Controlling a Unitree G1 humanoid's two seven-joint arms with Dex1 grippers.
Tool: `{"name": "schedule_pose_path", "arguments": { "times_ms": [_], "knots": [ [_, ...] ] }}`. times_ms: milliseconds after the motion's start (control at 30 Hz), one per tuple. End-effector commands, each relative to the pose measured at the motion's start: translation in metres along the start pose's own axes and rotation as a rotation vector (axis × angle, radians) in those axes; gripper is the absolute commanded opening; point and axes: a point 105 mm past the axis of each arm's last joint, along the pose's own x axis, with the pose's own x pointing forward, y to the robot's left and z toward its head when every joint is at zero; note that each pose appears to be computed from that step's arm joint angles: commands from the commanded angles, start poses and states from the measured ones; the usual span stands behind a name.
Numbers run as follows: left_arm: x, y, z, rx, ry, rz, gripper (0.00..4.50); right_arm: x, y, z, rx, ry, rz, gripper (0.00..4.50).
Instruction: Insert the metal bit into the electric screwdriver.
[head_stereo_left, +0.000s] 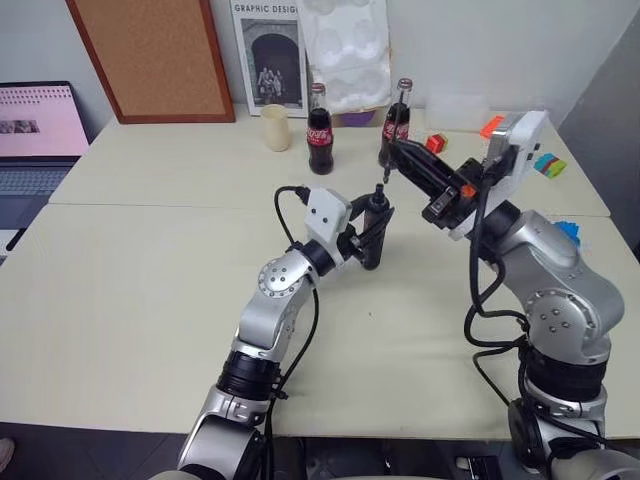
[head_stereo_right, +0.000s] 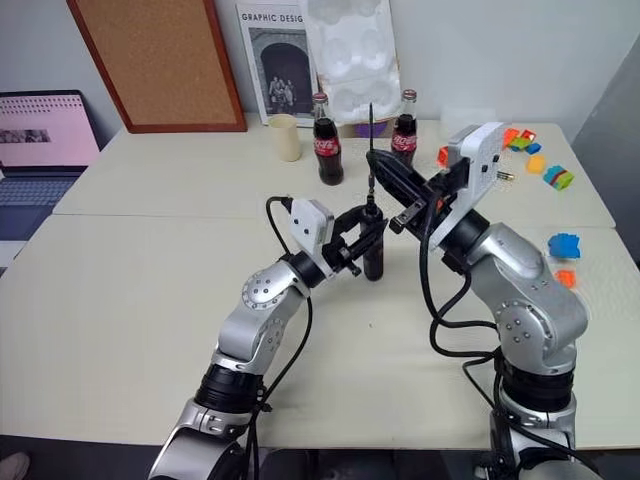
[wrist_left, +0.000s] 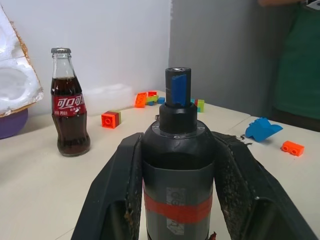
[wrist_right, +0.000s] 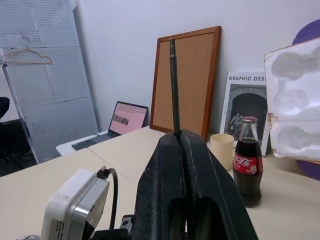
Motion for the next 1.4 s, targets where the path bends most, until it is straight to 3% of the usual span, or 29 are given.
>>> {"name": "schedule_pose_path", "arguments": {
  "times_ms": [33,767,1400],
  "knots": [
    [0.001,-0.005,0.012,0.025,-0.041,-0.020,1.64,0.000,0.001,0.003,-0.021,-0.034,0.016,0.00],
    [0.000,-0.009,0.013,0.051,-0.032,-0.057,1.64,0.003,-0.007,-0.025,-0.096,0.009,0.020,0.00],
    [0.000,-0.010,0.013,0.055,-0.033,-0.061,1.64,-0.005,-0.017,-0.031,-0.160,0.070,-0.020,0.00]
  ]
}}
